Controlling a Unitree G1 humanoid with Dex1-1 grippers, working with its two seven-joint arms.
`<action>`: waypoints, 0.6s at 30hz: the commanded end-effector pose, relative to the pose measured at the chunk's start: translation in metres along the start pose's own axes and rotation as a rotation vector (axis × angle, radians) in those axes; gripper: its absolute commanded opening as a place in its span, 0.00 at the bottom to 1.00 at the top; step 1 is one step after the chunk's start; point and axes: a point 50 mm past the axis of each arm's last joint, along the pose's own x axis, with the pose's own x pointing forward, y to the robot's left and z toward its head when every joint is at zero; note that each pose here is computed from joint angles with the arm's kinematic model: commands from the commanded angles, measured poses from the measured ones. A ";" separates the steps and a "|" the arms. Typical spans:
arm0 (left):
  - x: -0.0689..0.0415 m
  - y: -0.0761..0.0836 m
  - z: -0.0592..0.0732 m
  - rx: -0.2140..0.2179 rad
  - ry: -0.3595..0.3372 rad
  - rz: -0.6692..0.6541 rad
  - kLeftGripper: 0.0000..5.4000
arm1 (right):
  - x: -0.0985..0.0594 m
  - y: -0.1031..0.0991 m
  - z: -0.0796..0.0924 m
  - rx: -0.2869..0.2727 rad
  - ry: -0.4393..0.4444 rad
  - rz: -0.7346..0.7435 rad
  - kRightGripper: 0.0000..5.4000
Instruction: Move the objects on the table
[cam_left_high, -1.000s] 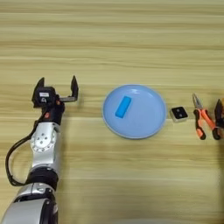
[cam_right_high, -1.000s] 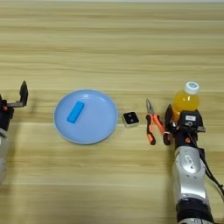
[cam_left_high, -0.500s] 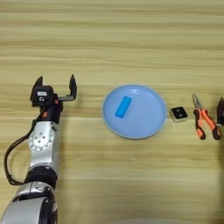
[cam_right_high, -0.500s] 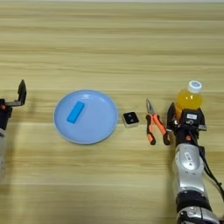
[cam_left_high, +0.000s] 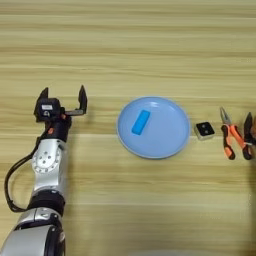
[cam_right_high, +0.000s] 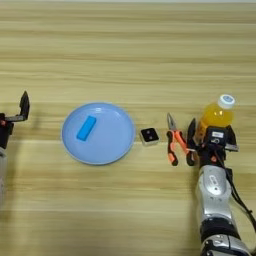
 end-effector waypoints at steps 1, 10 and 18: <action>0.005 -0.001 0.001 -0.005 0.001 -0.006 1.00 | -0.001 0.000 0.001 -0.003 0.000 -0.005 0.93; 0.005 -0.003 0.001 -0.004 0.000 -0.011 1.00 | -0.012 -0.008 0.001 -0.011 -0.008 -0.025 0.99; 0.004 -0.002 -0.007 0.001 0.048 -0.002 1.00 | -0.021 -0.006 0.005 -0.021 -0.008 -0.012 0.99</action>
